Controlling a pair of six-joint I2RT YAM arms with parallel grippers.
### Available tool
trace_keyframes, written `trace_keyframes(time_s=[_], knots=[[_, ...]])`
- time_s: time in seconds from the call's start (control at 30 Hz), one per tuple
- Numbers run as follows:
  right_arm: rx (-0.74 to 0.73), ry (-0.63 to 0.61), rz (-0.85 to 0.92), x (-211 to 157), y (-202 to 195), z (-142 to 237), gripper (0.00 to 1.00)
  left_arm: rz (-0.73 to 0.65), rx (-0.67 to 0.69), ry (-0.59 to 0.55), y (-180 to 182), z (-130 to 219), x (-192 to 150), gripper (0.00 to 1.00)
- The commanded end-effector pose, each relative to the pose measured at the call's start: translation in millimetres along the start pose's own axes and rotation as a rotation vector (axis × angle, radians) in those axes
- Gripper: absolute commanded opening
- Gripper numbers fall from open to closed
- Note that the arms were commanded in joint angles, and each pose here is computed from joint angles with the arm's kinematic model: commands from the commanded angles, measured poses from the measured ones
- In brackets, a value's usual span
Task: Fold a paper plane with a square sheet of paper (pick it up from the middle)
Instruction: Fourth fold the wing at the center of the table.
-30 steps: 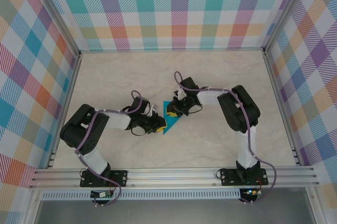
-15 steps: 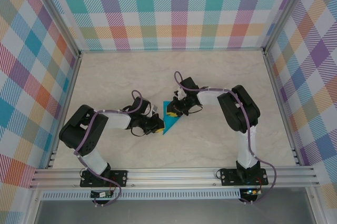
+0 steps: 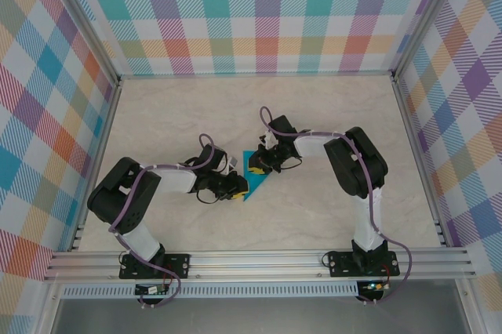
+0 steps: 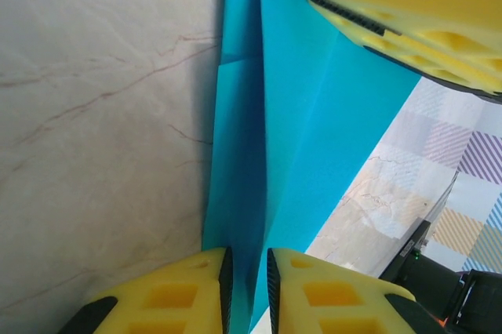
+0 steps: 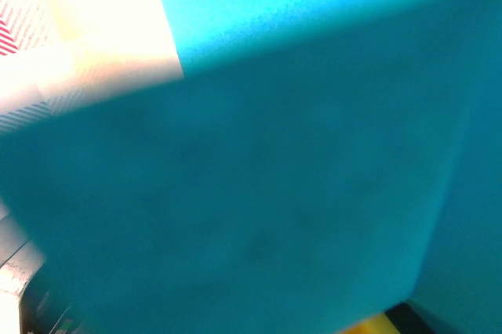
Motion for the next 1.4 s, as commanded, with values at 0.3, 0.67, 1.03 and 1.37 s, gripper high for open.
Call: trace_keyframes(time_s=[0.3,0.67,1.03,1.37], knots=[[-0.199,0.057,-0.109,-21,-65,-26,0.16,0.041,0.045,0.042,10,2,-18,0.24],[-0.201,0.061,-0.112,-21,-67,-27,0.16,0.029,0.084,-0.009,4,11,-14,0.25],[-0.201,0.064,-0.112,-21,-67,-27,0.16,0.016,0.050,-0.014,-2,11,-11,0.25],[-0.200,0.068,-0.113,-21,-67,-28,0.16,0.008,0.039,-0.069,-9,14,-3,0.26]])
Point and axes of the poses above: each hand's point on the last joint's axis, 136 mm out from that joint toward the fingers, its own z axis back along the fingers, its own y axis along the line the jaws close on, x = y × z, the point moved 6 cm from there along z, back along the fingers, and after that the axes turned 2 degrees about z, right-handed, at the moved point
